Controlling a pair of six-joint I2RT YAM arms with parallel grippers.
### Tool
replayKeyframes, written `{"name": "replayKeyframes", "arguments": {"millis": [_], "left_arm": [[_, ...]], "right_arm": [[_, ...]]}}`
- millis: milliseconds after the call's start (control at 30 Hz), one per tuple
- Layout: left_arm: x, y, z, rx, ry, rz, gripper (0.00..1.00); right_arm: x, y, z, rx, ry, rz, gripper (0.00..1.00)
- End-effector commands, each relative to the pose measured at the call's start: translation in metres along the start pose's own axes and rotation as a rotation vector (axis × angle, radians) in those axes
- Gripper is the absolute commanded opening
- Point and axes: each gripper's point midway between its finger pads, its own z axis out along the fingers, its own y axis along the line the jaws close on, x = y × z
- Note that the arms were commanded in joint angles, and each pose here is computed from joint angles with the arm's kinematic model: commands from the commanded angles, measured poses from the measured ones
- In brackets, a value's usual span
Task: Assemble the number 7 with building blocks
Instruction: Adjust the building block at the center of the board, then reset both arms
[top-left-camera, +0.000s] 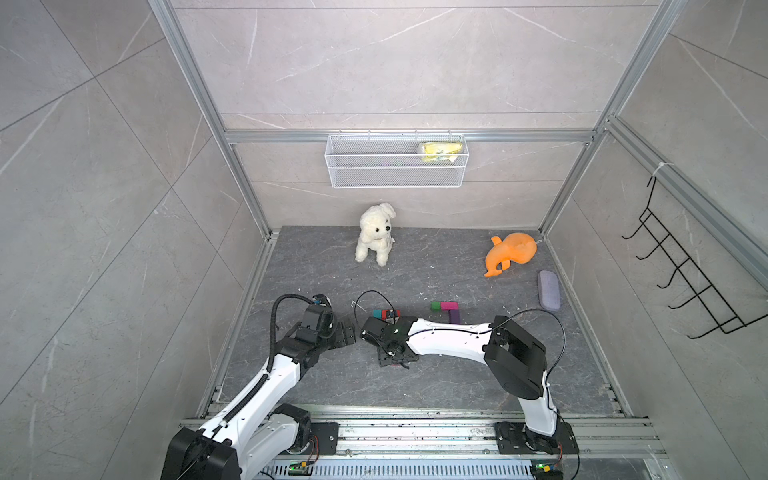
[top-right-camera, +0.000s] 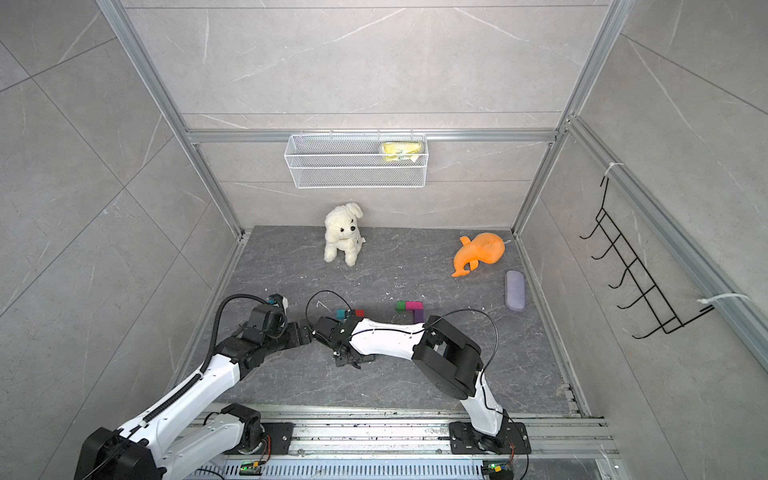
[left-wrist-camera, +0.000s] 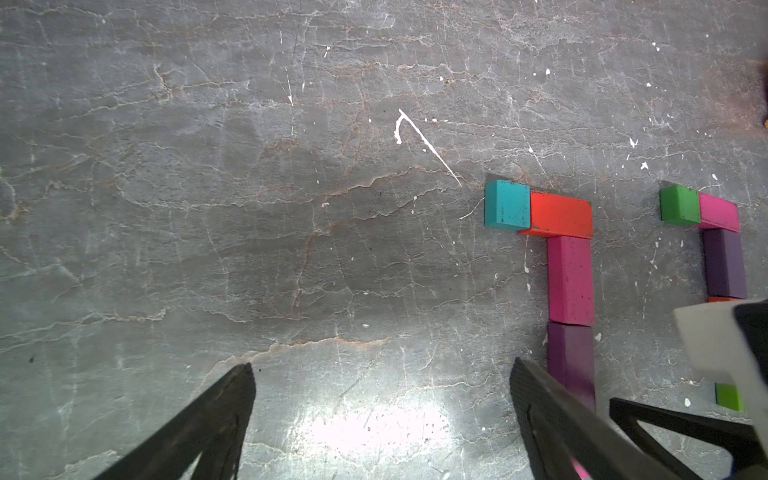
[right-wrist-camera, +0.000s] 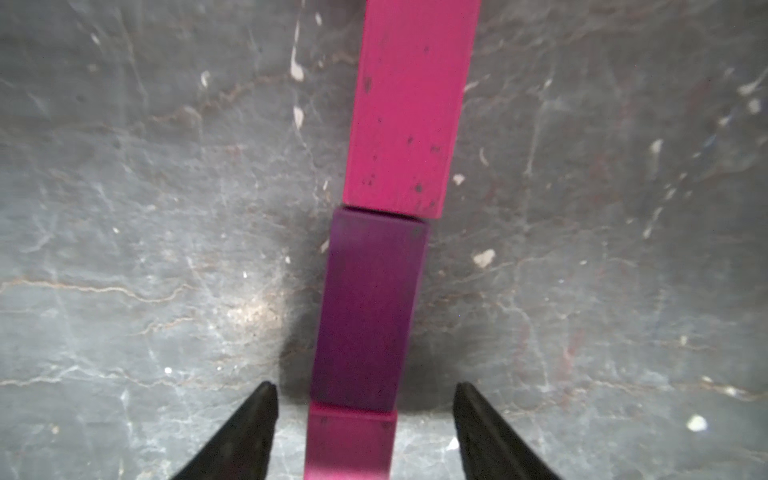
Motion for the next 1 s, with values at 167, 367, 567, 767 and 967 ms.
{"name": "replayKeyframes", "arguments": {"millis": [167, 367, 567, 767, 967], "left_arm": [[-0.02, 0.01, -0.005, -0.063, -0.087, 0.011, 1.0], [-0.062, 0.014, -0.016, -0.158, -0.214, 0.101, 1.0], [-0.105, 0.045, -0.02, -0.414, -0.437, 0.25, 1.0], [-0.119, 0.055, 0.017, -0.532, -0.502, 0.431, 1.0], [-0.123, 0.061, 0.059, -0.524, -0.438, 0.466, 1.0]], "right_arm": [[-0.06, -0.027, -0.087, 0.034, -0.322, -0.088, 0.95], [-0.096, -0.091, -0.159, 0.262, -0.652, -0.212, 1.0], [-0.112, -0.16, -0.187, 0.348, -0.9, -0.181, 1.0], [-0.117, -0.276, -0.128, 0.609, -0.94, -0.123, 1.0], [-0.114, -0.308, -0.074, 0.672, -0.923, -0.091, 1.0]]}}
